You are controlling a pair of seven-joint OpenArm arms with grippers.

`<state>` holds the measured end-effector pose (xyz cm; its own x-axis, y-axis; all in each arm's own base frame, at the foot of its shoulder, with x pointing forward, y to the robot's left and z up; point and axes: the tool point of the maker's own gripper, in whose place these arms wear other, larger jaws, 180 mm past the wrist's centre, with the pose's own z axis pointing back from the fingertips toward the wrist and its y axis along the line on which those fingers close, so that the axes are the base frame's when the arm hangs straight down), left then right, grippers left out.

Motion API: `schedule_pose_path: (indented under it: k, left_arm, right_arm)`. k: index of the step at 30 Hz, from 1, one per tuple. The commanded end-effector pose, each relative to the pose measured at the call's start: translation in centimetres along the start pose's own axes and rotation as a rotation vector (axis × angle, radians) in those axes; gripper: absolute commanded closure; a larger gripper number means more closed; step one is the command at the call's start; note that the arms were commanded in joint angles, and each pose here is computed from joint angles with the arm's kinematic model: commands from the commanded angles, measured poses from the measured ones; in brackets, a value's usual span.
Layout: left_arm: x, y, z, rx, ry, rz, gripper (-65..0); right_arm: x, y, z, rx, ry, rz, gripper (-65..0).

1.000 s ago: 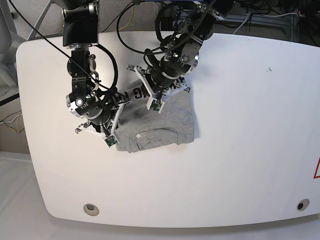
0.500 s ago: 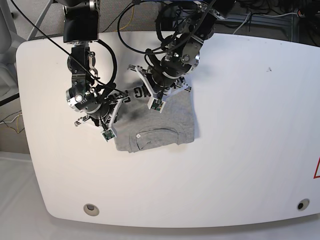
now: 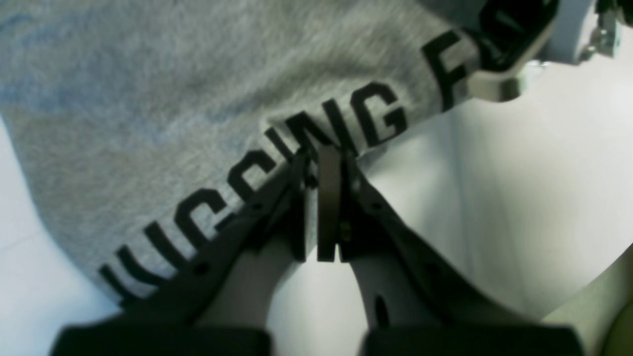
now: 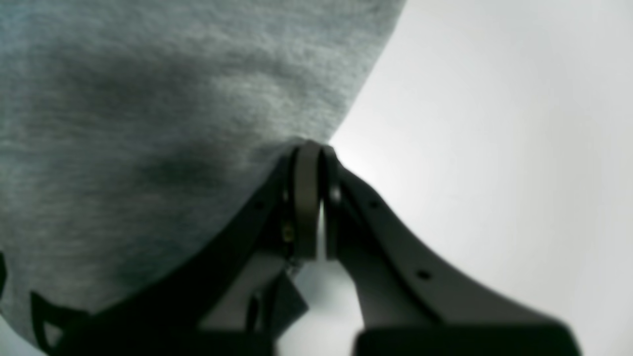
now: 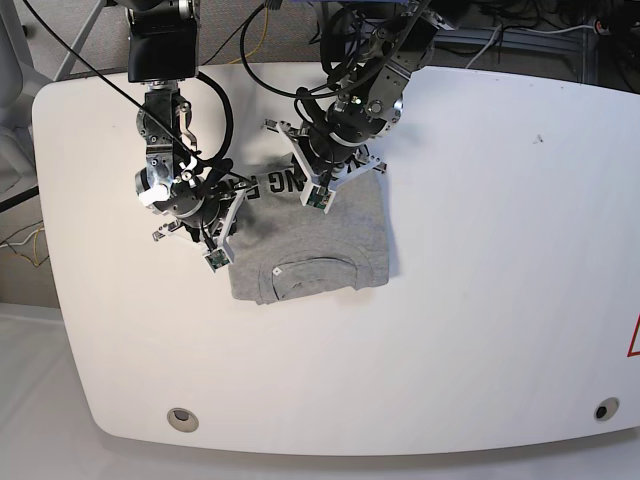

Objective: Fold the T-shirt properly
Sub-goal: 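Fold the lettered edge over the bundle with both grippers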

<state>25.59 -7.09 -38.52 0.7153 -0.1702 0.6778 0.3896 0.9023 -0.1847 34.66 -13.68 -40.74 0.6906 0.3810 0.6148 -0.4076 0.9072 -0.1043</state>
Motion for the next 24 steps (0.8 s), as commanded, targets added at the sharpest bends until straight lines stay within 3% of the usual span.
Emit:
schedule_pose_path:
  k: [1, 24]
  left_arm:
    - [0.6, 0.0, -0.1, 0.000, -0.027, -0.004, -1.9]
    - [-2.4, 3.9, 0.4, 0.069, 0.037, -0.073, -1.9]
  right_arm:
    - [1.5, -0.7, 0.2, -0.013, -0.051, -0.001, -0.6]
    - [2.1, -0.7, 0.1, -0.013, -0.073, -0.005, -0.6]
